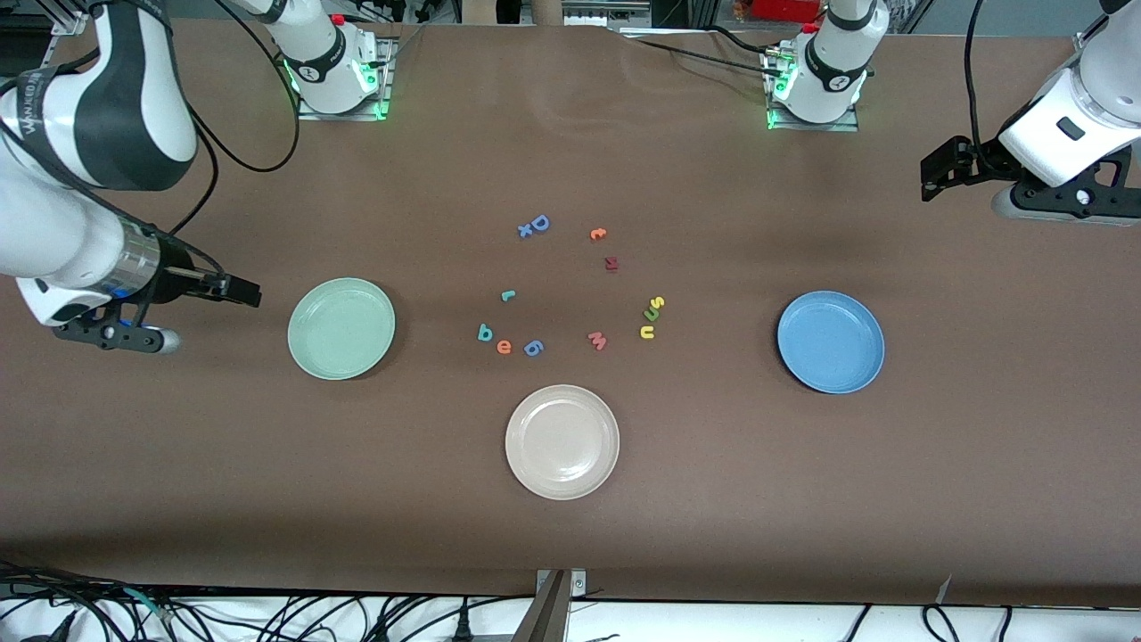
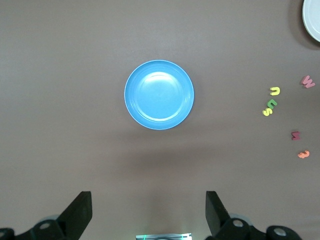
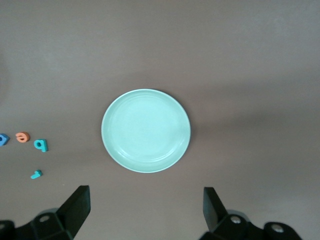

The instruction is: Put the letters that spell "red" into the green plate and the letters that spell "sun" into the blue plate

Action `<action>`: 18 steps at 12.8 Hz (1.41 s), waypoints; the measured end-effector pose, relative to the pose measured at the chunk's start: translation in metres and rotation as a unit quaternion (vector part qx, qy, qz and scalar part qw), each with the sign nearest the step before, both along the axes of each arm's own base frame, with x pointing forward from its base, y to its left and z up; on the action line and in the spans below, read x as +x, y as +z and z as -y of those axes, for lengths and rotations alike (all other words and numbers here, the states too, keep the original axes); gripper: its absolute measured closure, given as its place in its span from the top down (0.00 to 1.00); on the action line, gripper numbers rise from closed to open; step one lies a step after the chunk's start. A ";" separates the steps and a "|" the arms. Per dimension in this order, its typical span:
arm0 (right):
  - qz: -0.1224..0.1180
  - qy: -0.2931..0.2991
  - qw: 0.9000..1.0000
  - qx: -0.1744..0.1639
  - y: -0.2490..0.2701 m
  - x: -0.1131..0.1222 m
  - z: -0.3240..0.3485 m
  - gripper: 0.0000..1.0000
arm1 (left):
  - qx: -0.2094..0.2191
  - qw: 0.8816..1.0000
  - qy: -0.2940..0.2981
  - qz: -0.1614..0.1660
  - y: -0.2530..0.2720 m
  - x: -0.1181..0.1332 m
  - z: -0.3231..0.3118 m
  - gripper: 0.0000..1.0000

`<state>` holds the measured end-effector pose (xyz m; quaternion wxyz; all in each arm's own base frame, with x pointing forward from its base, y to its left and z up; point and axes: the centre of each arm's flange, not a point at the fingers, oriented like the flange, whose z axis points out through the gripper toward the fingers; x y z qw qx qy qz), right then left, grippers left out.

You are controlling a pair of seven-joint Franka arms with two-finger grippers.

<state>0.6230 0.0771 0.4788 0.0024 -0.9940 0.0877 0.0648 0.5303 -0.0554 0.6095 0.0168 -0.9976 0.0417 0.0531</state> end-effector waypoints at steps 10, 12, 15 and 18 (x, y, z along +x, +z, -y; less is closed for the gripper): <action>0.025 -0.056 0.998 -0.028 -0.063 -0.025 -0.193 1.00 | -0.032 0.997 -0.045 -0.045 -0.049 0.023 0.062 1.00; 0.027 -0.069 0.996 -0.038 -0.095 -0.035 -0.235 1.00 | -0.034 0.996 -0.060 -0.054 -0.081 0.036 0.084 1.00; 0.028 -0.081 0.995 -0.044 -0.150 -0.043 -0.272 0.99 | -0.039 0.995 -0.082 -0.049 -0.138 0.061 0.119 1.00; 0.029 -0.091 0.995 -0.028 -0.205 -0.045 -0.285 0.99 | -0.042 0.993 -0.101 -0.048 -0.196 0.074 0.153 1.00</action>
